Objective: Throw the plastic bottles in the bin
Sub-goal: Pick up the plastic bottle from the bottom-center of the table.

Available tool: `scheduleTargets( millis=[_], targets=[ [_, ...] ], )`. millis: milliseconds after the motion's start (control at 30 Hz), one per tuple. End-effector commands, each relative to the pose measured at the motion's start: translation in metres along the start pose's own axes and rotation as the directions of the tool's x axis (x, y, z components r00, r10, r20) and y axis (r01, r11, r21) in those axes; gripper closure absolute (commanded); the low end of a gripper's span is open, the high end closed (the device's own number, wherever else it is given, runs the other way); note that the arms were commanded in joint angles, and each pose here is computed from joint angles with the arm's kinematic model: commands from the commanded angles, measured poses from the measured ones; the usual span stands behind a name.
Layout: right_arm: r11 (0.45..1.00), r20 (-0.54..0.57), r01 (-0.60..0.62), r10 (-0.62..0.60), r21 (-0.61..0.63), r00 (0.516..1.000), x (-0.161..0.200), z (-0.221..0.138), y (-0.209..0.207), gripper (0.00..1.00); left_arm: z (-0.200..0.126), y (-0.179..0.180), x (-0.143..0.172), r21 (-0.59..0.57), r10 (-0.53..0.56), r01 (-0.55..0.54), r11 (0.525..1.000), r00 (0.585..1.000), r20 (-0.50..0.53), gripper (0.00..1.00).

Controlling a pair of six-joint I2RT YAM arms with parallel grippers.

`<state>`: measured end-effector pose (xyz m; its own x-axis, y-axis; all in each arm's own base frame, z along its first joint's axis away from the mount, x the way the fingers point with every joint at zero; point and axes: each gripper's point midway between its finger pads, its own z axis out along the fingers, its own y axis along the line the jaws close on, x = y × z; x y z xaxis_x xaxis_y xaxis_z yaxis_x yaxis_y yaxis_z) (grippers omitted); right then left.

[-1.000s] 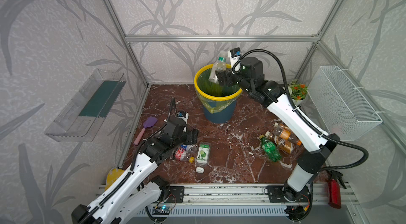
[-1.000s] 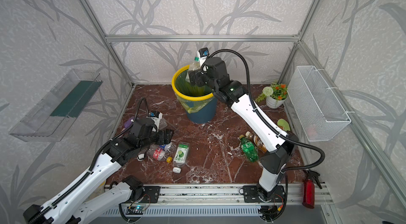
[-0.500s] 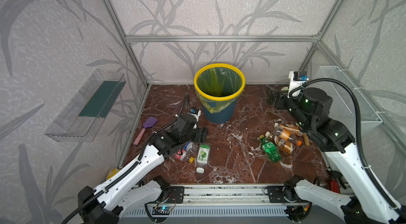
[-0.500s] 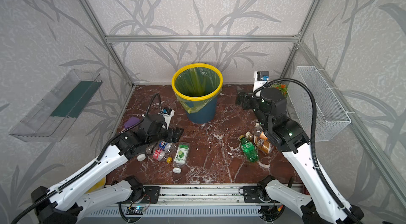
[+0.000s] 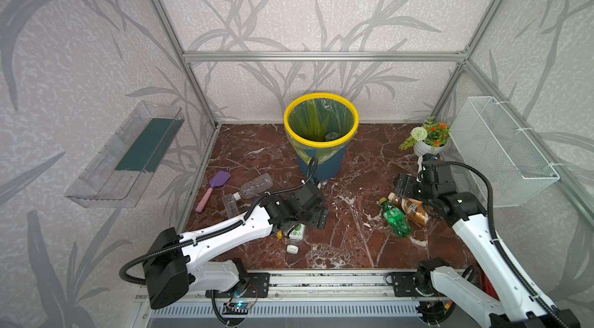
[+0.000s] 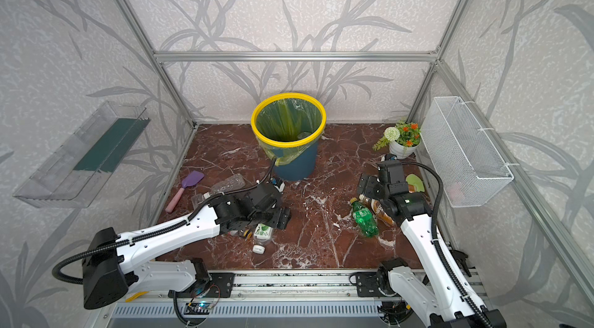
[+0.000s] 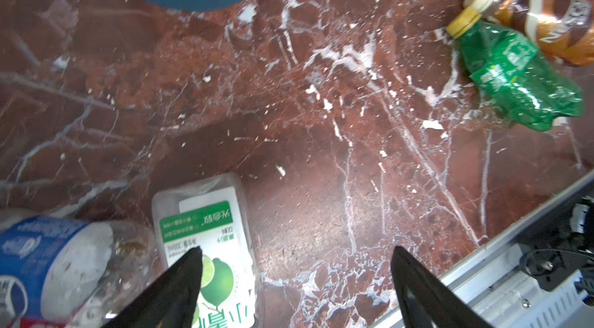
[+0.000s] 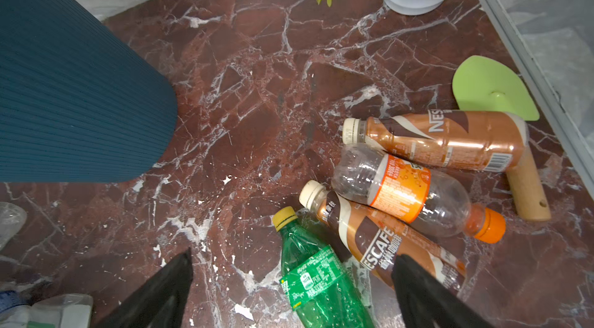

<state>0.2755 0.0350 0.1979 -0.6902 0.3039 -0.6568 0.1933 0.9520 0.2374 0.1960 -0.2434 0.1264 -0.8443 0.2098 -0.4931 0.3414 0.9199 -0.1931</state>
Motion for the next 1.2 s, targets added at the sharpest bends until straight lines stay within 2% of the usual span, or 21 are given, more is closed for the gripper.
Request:
scheduleTargets(
  millis=[0, 133, 300, 700, 900, 1033, 1167],
  targets=[
    [0.998, 0.016, -0.029, 0.03, -0.062, 0.999, -0.002, 0.001, 0.01, 0.03, -0.003, 0.035, 0.031, -0.17, -0.167, 0.161, 0.972, 0.986, -0.019, 0.09],
    [0.996, 0.026, -0.025, 0.028, -0.088, 0.999, -0.004, 0.004, 0.015, 0.03, 0.01, 0.054, 0.053, -0.247, -0.247, 0.234, 0.94, 0.969, -0.022, 0.09],
    [0.995, 0.039, -0.018, 0.022, -0.101, 0.999, -0.007, 0.002, 0.017, 0.03, 0.019, 0.067, 0.049, -0.345, -0.251, 0.238, 0.908, 0.968, 0.007, 0.06],
    [0.996, 0.038, -0.031, 0.035, -0.08, 0.999, -0.002, 0.008, 0.012, 0.03, 0.051, 0.053, 0.051, -0.293, -0.214, 0.174, 0.94, 0.97, -0.113, 0.06],
    [0.997, 0.028, -0.029, 0.031, -0.071, 0.999, 0.0, 0.011, 0.01, 0.03, 0.059, 0.051, 0.055, -0.298, -0.196, 0.145, 0.943, 0.969, -0.151, 0.11],
    [0.997, 0.034, -0.03, 0.032, -0.067, 0.999, -0.001, 0.01, 0.009, 0.03, 0.061, 0.061, 0.062, -0.345, -0.205, 0.137, 0.928, 0.964, -0.171, 0.14],
    [0.997, 0.035, -0.034, 0.037, -0.062, 0.999, 0.0, 0.011, 0.008, 0.03, 0.063, 0.063, 0.06, -0.35, -0.21, 0.14, 0.926, 0.963, -0.17, 0.21]
  ],
)
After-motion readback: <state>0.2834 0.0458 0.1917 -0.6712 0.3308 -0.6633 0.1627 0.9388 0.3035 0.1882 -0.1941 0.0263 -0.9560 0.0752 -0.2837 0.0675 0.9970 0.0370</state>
